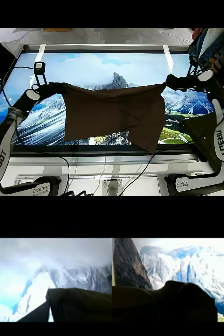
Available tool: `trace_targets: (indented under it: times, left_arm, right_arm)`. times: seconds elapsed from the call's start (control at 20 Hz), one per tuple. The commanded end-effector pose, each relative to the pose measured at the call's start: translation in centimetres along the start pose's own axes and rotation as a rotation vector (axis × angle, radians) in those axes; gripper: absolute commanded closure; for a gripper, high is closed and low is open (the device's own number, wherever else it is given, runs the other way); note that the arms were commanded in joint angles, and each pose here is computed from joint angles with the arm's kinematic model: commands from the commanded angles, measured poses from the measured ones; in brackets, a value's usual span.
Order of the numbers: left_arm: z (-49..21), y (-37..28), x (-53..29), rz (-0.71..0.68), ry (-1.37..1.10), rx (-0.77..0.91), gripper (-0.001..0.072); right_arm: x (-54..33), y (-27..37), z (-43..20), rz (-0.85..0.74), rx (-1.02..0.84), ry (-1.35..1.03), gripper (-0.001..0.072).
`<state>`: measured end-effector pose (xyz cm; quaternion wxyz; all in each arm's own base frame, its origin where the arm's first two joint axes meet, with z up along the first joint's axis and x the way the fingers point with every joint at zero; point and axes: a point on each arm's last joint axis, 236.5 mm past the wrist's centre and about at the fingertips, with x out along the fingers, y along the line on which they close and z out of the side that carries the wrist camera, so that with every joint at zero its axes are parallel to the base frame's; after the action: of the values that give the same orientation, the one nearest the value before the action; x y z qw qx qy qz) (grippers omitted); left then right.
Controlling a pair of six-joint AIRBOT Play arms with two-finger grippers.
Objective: Fold the clothes and pants, and hang the long-sleeved shirts on hangers.
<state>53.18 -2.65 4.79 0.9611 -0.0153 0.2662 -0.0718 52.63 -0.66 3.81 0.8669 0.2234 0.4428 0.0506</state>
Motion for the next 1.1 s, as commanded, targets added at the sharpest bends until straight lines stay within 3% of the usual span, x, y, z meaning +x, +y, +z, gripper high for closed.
trace_targets:
  times: [0.0, 0.05, 0.1, 0.3, 0.35, 0.4, 0.5, 0.7, 0.75, 0.8, 1.05]
  left_arm:
    - [1.7, 1.7, 0.9, 0.091, -0.102, -0.02, -0.0013]
    - [2.0, 1.7, 0.6, 0.089, -0.105, -0.013, -0.0013]
    - [2.4, 1.8, 0.0, 0.084, -0.11, -0.013, -0.0013]
    - [4.7, 1.5, -4.6, 0.024, -0.106, -0.014, -0.0009]
    - [4.8, 1.3, -6.2, -0.006, -0.086, -0.014, -0.0001]
    - [4.7, 1.0, -7.7, -0.036, -0.06, -0.015, -0.0001]
    - [4.6, 1.0, -10.9, -0.076, -0.023, -0.034, -0.0002]
    - [4.3, 2.3, -15.7, -0.086, 0.015, -0.063, -0.0002]
    - [3.4, 2.8, -16.4, -0.082, 0.053, -0.094, -0.0002]
    - [1.6, 3.7, -16.9, -0.061, 0.124, -0.126, -0.0002]
    - [-7.5, 7.9, -18.7, 0.052, 0.409, -0.237, -0.0002]
  right_arm:
    - [2.0, -0.2, 2.2, -0.009, 0.009, -0.106, 0.0204]
    - [1.7, -0.5, 2.4, -0.019, 0.005, -0.114, 0.0061]
    - [1.2, -1.4, 2.3, -0.041, -0.006, -0.1, 0.0063]
    - [-3.4, -9.1, -1.8, -0.218, -0.036, 0.11, 0.0272]
    - [-4.8, -11.0, -4.1, -0.236, -0.023, 0.211, 0.0366]
    - [-6.0, -12.3, -6.8, -0.225, -0.017, 0.326, 0.0376]
    - [-7.7, -13.5, -12.5, -0.156, 0.05, 0.519, 0.0376]
    - [-6.8, -9.0, -20.3, 0.211, 0.193, 0.652, 0.036]
    - [-6.0, -8.5, -21.5, 0.24, 0.219, 0.652, 0.035]
    - [-5.1, -8.4, -22.9, 0.244, 0.241, 0.652, 0.027]
    - [-1.5, -8.4, -26.9, 0.187, 0.229, 0.632, 0.0264]
